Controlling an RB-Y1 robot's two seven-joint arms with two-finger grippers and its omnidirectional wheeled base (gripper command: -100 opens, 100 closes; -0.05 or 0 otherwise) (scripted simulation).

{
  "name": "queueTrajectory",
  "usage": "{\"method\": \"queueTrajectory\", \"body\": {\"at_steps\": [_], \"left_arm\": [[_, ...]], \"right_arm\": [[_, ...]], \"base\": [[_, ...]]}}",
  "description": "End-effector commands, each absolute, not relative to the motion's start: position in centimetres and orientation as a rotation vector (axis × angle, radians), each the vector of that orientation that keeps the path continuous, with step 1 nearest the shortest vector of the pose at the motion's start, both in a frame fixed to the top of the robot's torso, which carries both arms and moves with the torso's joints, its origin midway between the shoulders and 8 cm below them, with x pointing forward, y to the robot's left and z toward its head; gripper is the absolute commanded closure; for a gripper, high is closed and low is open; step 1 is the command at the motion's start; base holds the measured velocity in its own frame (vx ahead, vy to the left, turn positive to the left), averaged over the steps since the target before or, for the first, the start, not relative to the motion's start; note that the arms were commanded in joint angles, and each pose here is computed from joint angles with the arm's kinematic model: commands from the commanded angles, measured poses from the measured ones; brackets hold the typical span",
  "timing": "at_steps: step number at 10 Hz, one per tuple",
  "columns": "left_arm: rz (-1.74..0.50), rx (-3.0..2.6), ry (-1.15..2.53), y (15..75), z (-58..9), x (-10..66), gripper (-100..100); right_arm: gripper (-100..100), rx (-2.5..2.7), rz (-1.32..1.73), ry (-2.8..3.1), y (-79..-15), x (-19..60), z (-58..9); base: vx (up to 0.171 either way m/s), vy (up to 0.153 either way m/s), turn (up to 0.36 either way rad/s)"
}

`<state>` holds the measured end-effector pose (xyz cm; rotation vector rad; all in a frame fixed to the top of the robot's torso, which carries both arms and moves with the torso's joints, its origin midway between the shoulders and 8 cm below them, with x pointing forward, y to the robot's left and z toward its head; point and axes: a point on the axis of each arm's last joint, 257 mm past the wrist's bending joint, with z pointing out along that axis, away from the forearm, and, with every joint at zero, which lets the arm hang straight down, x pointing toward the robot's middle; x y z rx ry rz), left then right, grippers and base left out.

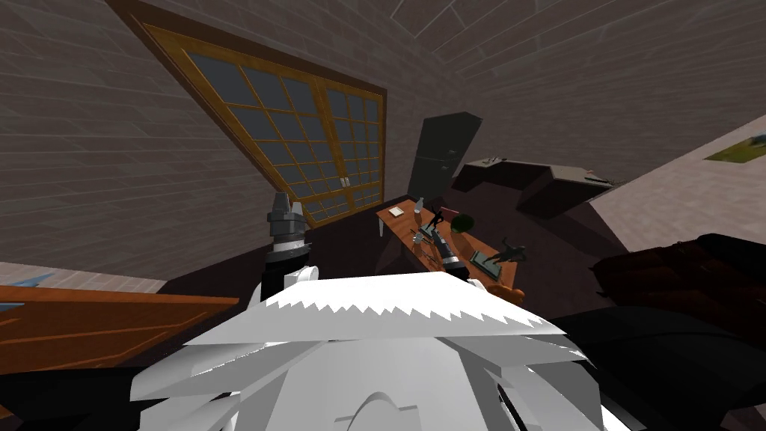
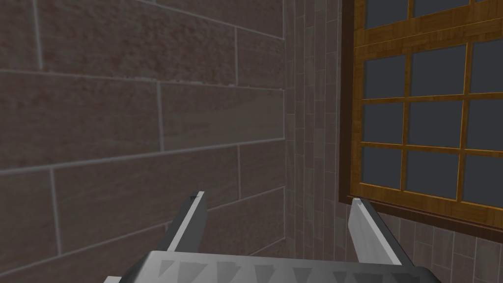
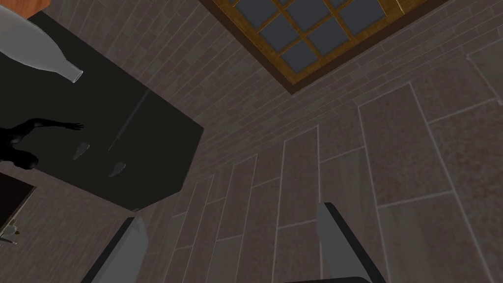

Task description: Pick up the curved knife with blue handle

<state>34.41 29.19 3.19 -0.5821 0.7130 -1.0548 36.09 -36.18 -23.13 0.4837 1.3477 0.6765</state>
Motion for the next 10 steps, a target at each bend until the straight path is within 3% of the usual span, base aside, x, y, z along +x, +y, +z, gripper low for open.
{"method": "queueTrajectory", "body": {"at_steps": [1, 10], "left_arm": [[-1.055, -0.582, 0.713, 29.2, 3.2, 34.4, 0], [-1.055, -0.582, 0.713, 29.2, 3.2, 34.4, 0]], "right_arm": [[-100, 0.495, 0.647, 1.390, -36.7, 35.6, -25.0], [-100, 0.481, 0.443, 1.663, -40.5, 32.1, -35.5]], "base": [[0.029, -0.020, 0.123], [0.028, -0.026, 0.134]]}}
